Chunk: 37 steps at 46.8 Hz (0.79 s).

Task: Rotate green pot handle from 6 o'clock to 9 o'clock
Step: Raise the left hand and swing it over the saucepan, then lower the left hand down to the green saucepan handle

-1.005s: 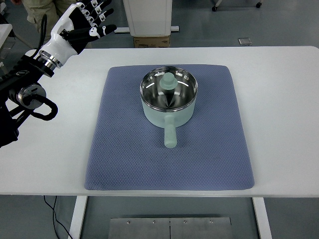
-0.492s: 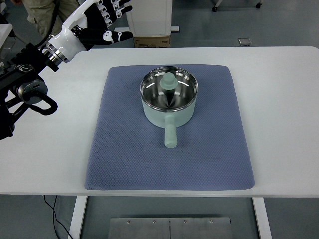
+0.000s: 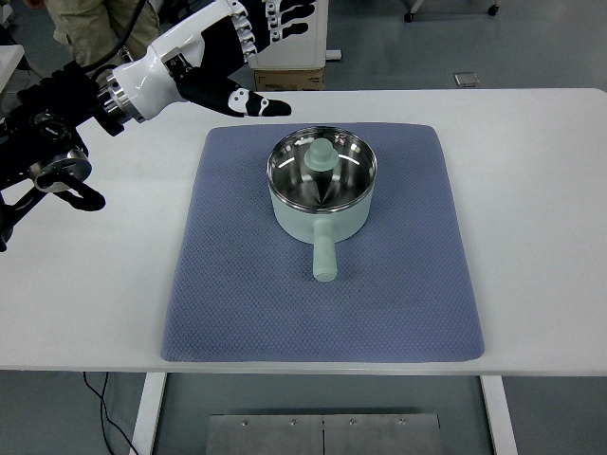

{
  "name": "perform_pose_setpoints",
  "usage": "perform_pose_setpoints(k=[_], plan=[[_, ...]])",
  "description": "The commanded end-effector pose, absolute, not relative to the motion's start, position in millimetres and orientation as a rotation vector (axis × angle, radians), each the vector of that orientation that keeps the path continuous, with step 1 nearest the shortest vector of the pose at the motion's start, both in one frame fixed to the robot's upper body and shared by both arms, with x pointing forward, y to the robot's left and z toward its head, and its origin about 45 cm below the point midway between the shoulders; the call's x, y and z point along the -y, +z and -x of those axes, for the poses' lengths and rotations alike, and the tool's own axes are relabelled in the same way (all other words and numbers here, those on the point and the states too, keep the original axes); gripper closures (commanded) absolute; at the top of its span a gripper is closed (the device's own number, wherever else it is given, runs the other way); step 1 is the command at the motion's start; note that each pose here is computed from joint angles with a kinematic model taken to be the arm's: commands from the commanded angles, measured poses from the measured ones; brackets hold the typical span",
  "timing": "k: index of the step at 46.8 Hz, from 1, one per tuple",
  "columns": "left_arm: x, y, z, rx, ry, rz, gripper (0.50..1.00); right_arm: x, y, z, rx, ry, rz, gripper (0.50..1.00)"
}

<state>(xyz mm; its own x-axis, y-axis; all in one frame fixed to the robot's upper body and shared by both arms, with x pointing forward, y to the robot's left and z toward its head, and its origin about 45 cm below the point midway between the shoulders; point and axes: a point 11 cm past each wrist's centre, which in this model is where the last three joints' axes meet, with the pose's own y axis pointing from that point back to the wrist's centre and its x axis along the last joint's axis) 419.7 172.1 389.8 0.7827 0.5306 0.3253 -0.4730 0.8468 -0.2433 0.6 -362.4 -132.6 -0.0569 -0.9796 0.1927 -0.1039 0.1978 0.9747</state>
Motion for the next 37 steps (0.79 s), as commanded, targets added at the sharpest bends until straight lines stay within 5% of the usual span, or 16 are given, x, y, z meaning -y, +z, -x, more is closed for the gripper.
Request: perform_pose_setpoints(k=[1,37], plan=[[-166,394,-414,0.424,0.498,0.136,0.5,362,-133,-1,1.41,-1.041,-1.117,0.5],[-109,389,-374,0.648,0.118,-0.084,0.5,362,-133,-1,1.41,-1.041,-1.117,0.5]])
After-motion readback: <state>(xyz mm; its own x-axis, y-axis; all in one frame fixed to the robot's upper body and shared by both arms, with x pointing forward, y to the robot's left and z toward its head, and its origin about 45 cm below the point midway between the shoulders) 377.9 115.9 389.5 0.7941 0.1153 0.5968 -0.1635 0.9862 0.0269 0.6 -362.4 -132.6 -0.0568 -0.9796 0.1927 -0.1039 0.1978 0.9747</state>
